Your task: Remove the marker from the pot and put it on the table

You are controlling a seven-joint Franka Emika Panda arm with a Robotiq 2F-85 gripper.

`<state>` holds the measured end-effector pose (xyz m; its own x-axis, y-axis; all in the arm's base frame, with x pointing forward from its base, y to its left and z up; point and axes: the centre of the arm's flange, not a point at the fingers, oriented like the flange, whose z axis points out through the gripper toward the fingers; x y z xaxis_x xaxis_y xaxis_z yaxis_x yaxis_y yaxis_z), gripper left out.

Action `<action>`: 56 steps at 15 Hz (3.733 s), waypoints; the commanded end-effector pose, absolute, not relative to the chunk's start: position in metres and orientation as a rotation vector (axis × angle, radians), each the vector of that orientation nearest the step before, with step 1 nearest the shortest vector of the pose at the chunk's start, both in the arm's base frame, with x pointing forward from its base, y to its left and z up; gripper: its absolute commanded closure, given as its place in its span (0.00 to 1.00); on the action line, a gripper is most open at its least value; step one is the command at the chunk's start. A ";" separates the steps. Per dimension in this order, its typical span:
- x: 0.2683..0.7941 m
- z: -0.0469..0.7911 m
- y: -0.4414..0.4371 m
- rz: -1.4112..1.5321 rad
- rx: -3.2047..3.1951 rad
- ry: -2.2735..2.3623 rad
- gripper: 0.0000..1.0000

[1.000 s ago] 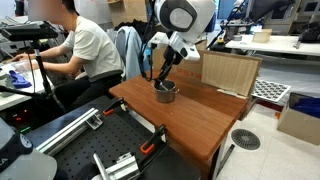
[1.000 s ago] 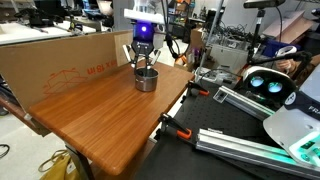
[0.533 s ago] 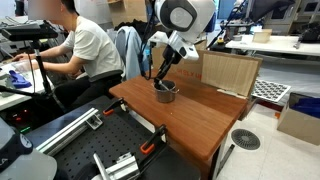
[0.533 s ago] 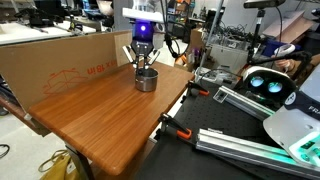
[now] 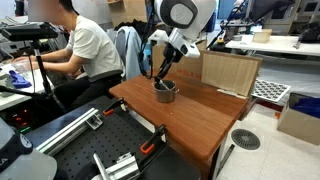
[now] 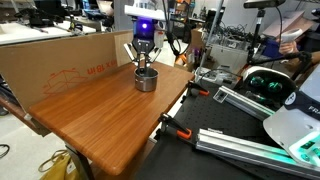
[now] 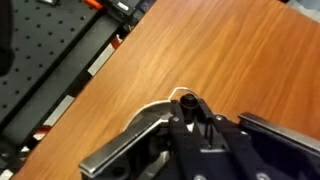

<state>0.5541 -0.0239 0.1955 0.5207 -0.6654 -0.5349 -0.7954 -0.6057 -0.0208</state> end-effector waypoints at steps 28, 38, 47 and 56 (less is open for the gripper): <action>0.522 0.189 0.109 0.183 -2.758 0.863 0.95; 0.548 0.128 0.139 0.187 -2.854 0.880 0.95; 0.557 0.134 0.145 0.241 -2.847 0.932 0.26; 0.552 0.140 0.142 0.253 -2.842 0.935 0.00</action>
